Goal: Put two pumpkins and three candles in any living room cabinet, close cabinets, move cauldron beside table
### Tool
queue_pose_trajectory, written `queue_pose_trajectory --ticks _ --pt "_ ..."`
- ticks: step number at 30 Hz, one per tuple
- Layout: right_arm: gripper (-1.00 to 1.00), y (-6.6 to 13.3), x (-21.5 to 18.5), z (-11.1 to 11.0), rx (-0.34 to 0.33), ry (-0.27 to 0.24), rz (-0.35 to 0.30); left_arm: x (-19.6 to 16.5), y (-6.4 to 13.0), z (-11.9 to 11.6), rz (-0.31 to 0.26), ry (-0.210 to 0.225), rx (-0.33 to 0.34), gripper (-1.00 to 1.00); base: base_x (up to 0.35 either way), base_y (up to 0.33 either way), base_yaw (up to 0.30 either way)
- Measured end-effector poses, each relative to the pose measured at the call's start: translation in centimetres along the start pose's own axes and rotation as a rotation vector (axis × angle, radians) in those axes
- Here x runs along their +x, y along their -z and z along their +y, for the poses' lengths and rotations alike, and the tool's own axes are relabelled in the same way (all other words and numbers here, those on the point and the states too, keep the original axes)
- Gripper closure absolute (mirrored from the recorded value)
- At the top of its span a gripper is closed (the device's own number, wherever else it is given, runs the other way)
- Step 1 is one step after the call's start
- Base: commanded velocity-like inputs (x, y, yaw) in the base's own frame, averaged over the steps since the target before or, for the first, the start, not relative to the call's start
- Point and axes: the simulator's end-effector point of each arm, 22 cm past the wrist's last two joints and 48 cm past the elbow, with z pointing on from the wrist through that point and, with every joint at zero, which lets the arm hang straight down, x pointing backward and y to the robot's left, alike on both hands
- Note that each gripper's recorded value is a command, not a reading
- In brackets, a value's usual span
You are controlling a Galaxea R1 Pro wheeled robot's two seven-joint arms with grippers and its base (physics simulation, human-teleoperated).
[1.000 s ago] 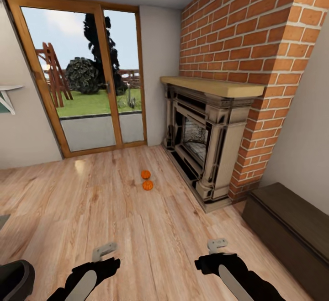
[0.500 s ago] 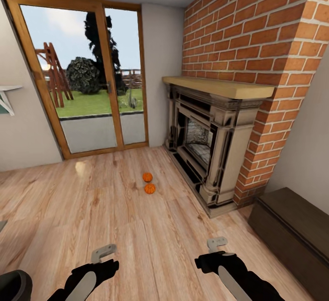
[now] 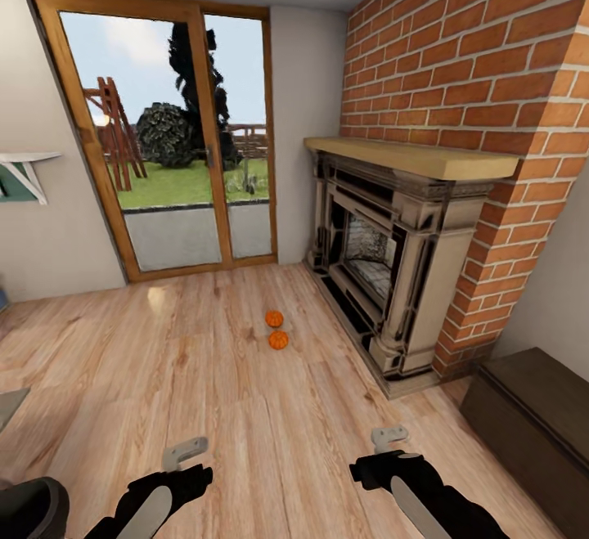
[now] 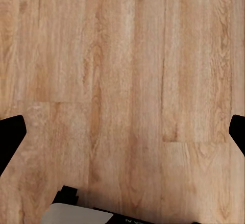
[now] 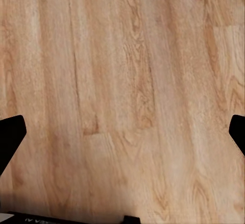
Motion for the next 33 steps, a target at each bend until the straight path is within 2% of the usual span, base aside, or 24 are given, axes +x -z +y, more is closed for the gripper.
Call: queue_pose_trajectory --ticks 7,16,23,33 --pt "-1.00 -0.05 0.10 0.00 0.001 0.000 0.002 0.12 -0.07 0.09 0.003 0.000 -0.002 -1.00 0.315 -0.011 0.286" --pt "-1.00 -0.34 0.67 -0.28 0.008 -0.002 0.016 0.20 -0.11 0.06 0.005 0.001 -0.003 -1.00 0.284 -0.125 0.282" --pt "-1.00 -0.35 0.67 -0.15 0.006 -0.005 0.016 0.19 -0.11 0.07 0.005 0.001 -0.003 -1.00 0.284 -0.009 0.085" --pt "-1.00 -0.29 0.63 -0.15 0.006 -0.005 0.015 0.23 -0.15 0.26 0.006 0.003 -0.007 -1.00 0.308 0.097 0.174"
